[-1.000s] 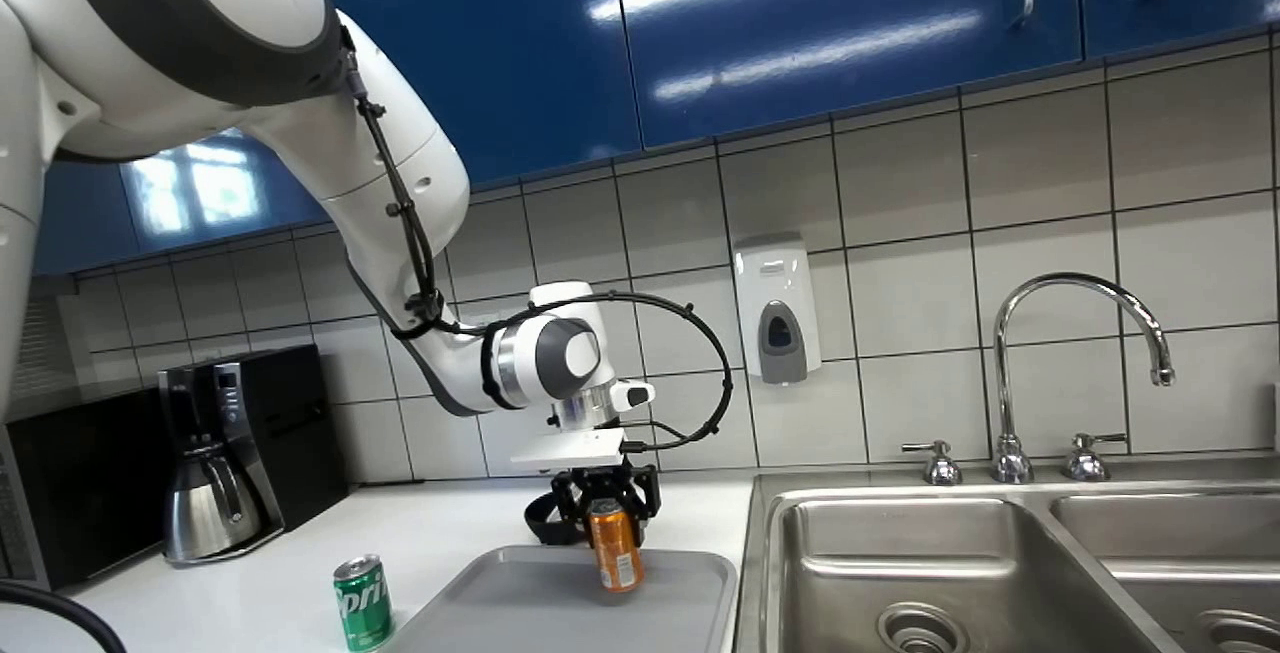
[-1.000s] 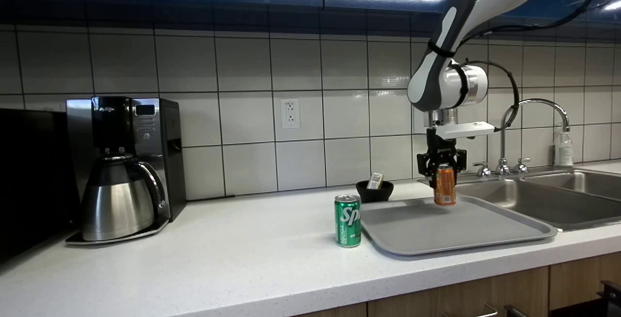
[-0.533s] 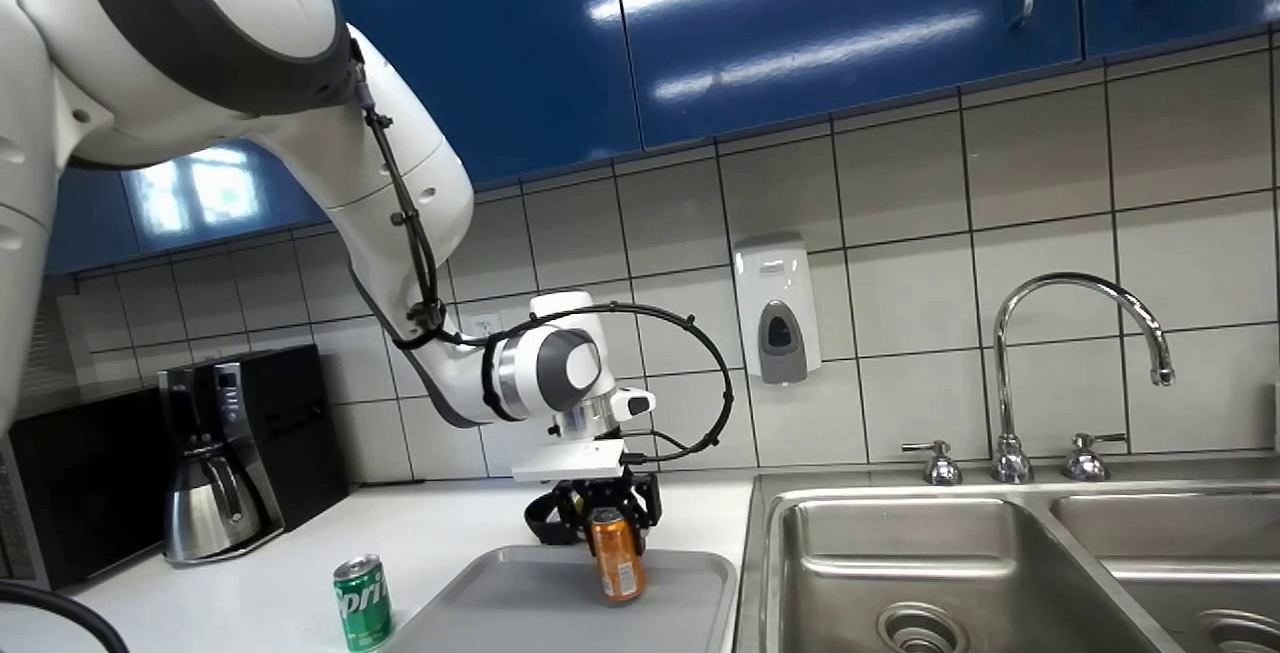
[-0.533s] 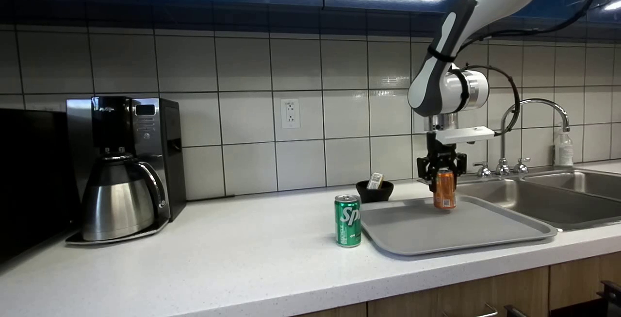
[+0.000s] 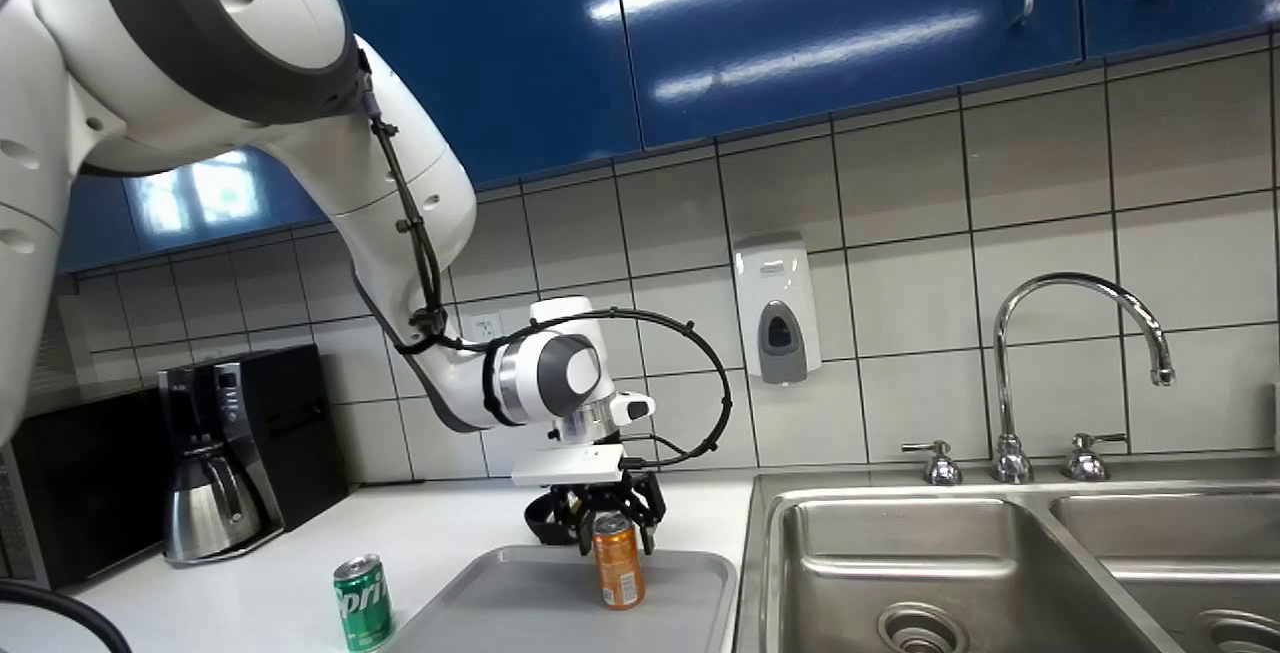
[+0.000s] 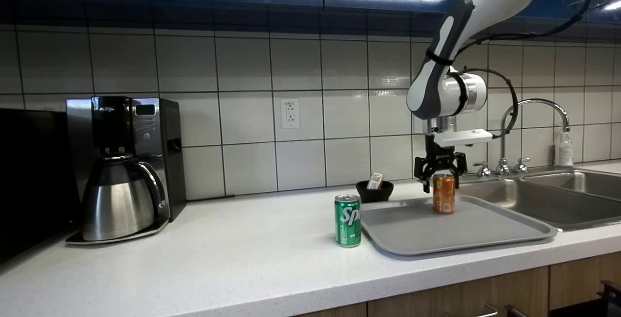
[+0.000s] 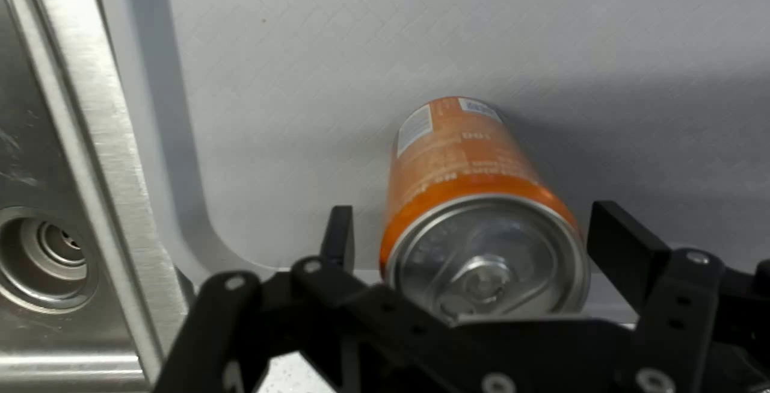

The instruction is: Pick up the orange can and place it on the gray tray, pick up the green can and place it on the gray tray

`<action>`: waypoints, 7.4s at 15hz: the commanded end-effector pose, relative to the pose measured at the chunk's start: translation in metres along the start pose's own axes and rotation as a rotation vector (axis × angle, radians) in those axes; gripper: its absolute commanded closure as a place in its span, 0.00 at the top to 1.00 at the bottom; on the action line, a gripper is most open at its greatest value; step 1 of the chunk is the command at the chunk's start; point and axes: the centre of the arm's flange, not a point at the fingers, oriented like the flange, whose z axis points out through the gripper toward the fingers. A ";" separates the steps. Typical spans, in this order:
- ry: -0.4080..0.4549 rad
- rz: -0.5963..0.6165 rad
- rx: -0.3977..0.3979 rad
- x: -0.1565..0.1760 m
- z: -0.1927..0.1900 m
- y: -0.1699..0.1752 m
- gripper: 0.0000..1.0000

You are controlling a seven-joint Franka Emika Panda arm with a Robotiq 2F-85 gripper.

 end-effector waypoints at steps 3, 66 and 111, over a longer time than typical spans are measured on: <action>0.009 0.006 -0.025 0.001 -0.026 0.001 1.00; -0.042 -0.057 0.034 -0.065 -0.065 -0.315 1.00; -0.124 -0.071 0.019 -0.081 -0.019 -0.314 1.00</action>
